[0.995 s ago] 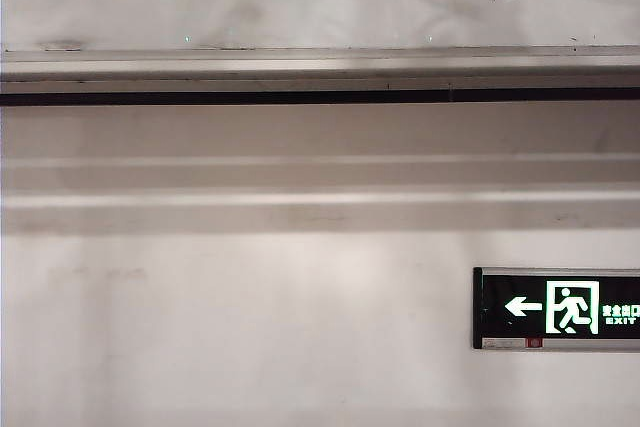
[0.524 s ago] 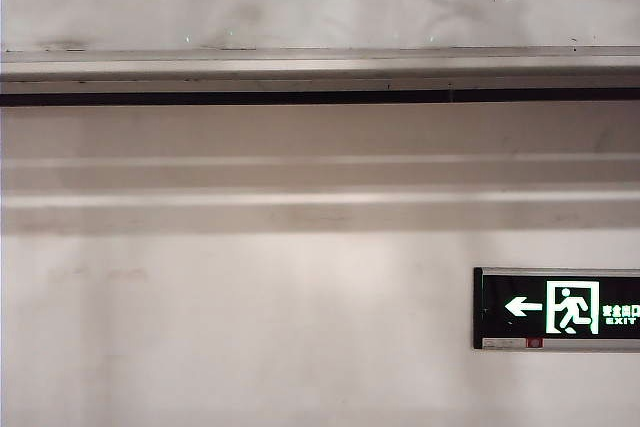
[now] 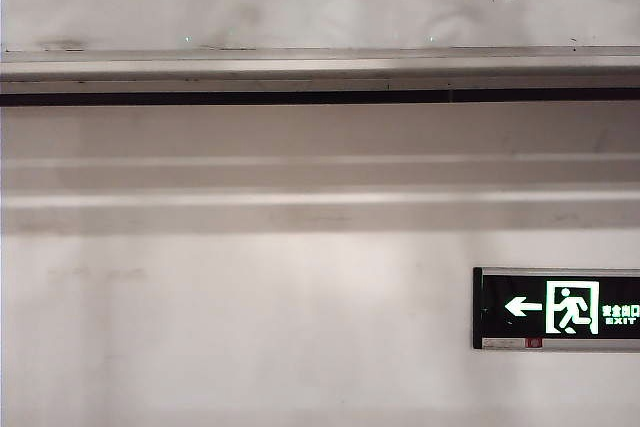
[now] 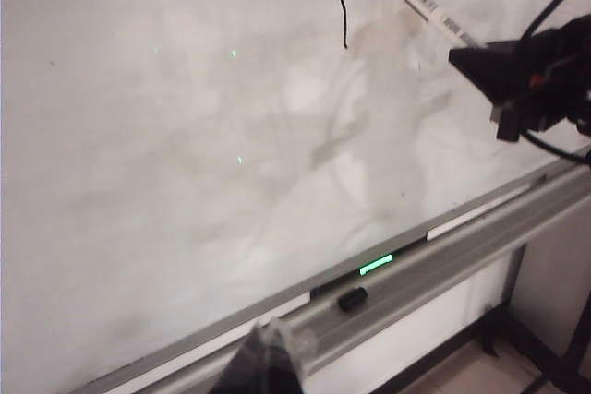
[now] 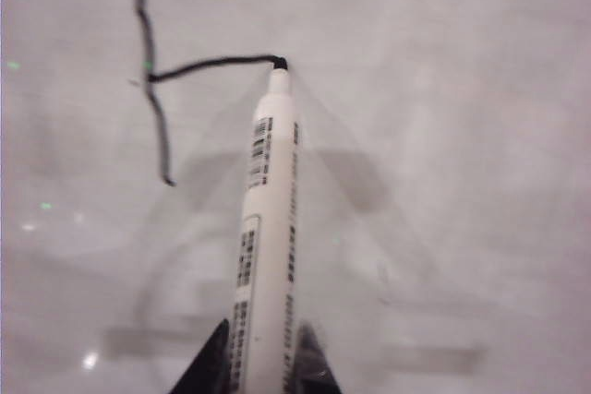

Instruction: Take a marker from the whiteboard tray, write "Hi!" on the whiteboard, and then put the marker back vertically into the whiteboard tray.

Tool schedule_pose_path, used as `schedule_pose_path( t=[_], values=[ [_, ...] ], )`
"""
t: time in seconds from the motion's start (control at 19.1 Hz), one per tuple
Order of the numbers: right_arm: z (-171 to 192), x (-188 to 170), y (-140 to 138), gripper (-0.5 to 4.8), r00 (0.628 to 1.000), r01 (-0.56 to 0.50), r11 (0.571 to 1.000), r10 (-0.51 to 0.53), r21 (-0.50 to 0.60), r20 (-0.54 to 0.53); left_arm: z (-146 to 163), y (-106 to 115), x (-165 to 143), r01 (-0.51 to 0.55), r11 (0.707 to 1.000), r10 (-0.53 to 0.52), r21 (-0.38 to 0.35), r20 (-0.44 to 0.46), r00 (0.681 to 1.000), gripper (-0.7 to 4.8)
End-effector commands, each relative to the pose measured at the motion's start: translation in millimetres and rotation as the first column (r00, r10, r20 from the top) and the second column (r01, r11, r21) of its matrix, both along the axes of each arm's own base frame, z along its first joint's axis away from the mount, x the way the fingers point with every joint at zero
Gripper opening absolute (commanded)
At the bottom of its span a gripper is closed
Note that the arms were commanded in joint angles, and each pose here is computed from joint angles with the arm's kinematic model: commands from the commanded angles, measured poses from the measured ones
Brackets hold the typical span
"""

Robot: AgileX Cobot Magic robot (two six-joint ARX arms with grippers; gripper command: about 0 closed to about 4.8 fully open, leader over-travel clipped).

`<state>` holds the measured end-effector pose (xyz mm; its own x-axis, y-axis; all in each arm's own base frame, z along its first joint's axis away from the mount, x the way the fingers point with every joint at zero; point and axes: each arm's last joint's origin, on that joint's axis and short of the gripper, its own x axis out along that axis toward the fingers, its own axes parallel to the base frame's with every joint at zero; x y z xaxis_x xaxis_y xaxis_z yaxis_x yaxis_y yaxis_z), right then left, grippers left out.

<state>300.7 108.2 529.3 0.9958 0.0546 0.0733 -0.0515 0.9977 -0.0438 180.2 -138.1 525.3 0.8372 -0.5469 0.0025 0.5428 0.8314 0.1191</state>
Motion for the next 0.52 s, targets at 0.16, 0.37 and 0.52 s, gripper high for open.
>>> schedule_pose_path(
  t=[0.16, 0.37, 0.52],
  values=[
    [4.7, -5.4, -4.9, -0.02, 0.998, 0.056, 0.998, -0.056, -0.006, 0.013, 2.4, 1.3, -1.5, 0.003, 1.000, -0.003, -0.005, 0.013, 1.000, -0.06],
    [6.5, -6.8, -9.8, -0.01, 0.997, 0.071, 0.997, -0.071, -0.003, 0.017, 2.2, 1.3, -1.5, 0.003, 1.000, -0.003, -0.004, 0.011, 1.000, -0.06],
    [17.7, -21.2, -14.9, -0.01, 0.996, 0.060, 0.998, -0.061, 0.015, 0.062, 1.7, 1.3, -1.5, 0.003, 1.000, -0.003, -0.001, 0.006, 1.000, -0.06]
  ],
)
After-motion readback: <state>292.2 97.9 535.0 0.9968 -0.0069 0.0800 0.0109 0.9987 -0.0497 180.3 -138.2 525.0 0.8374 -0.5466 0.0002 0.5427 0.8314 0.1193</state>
